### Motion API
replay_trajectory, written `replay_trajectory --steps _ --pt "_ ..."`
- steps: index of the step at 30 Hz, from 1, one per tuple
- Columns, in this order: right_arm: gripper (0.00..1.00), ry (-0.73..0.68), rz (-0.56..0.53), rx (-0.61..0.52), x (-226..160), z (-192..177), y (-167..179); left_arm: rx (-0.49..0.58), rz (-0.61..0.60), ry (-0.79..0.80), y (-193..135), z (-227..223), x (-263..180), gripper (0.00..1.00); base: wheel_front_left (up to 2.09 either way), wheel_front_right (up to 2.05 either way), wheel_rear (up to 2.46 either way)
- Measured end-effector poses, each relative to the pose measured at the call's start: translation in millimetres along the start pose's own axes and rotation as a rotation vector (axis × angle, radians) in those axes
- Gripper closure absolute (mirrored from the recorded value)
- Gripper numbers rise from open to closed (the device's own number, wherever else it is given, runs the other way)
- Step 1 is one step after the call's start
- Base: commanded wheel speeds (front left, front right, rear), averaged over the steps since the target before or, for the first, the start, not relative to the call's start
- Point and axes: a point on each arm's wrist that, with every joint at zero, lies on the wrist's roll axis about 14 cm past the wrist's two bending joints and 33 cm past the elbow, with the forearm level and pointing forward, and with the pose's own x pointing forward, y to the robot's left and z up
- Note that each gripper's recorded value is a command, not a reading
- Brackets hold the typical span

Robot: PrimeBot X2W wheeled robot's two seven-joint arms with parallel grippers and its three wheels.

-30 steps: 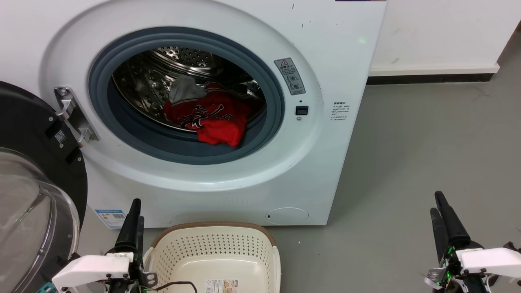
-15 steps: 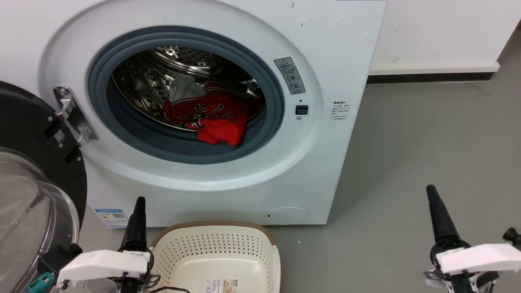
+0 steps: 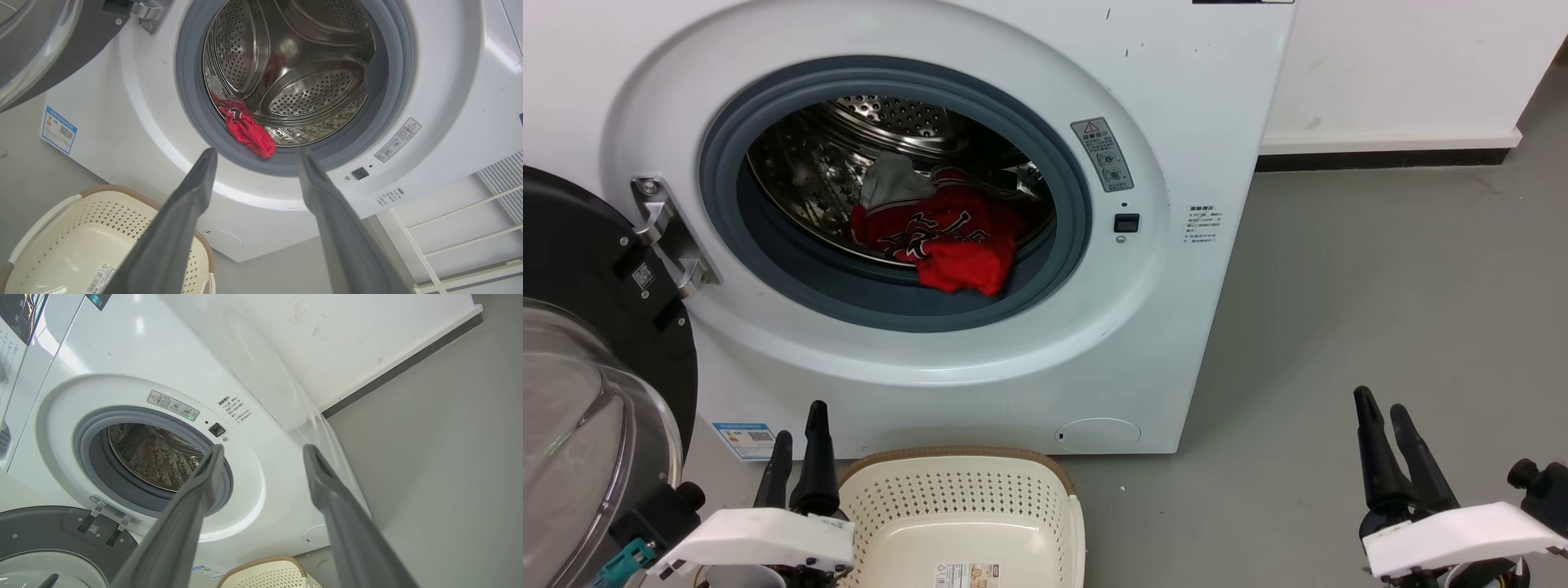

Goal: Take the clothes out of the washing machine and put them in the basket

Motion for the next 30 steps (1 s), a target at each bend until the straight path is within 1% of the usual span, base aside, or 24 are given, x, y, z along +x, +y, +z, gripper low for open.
replay_trajectory --steps 12,30 --pt "0.0 -0.008 0.024 -0.174 -7.2 -0.6 5.5 0.173 -0.012 -0.031 -5.9 2.8 -5.3 0.0 0.0 0.0 0.0" --pt "0.0 -0.052 0.063 -0.382 -11.9 7.0 15.0 0.392 -0.034 -0.084 -13.0 7.1 -9.7 0.0 0.0 0.0 0.0"
